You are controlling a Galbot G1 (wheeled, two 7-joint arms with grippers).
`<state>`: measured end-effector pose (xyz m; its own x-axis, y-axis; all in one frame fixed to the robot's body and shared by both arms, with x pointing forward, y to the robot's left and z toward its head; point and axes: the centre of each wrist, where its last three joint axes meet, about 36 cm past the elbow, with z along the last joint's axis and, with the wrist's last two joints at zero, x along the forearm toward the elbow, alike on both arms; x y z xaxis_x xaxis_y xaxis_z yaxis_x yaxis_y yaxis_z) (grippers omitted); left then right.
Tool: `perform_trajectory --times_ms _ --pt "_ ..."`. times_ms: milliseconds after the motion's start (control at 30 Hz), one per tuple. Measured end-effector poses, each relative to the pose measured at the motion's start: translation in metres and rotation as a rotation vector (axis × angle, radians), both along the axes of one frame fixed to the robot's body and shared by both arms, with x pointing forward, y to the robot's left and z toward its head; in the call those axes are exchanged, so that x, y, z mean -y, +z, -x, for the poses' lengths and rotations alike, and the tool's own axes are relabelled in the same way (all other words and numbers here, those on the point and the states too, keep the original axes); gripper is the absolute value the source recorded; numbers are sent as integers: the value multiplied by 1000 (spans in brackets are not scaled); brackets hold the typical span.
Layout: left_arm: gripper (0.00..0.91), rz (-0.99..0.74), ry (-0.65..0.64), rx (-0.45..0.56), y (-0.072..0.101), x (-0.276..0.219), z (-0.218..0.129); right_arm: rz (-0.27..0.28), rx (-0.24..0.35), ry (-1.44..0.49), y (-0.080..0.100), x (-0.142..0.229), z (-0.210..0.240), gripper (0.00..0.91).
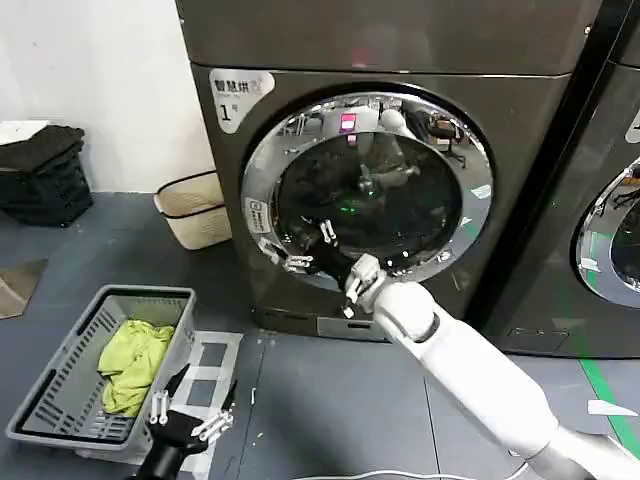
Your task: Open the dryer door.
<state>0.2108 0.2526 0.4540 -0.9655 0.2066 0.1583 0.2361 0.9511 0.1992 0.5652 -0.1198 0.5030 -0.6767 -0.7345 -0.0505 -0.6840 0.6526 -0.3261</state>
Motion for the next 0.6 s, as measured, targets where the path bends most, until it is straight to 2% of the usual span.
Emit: perform_trajectory --times_ms 600 --pt "907 0 -1 0 1 0 1 25 -27 42 -9 -30 -22 907"
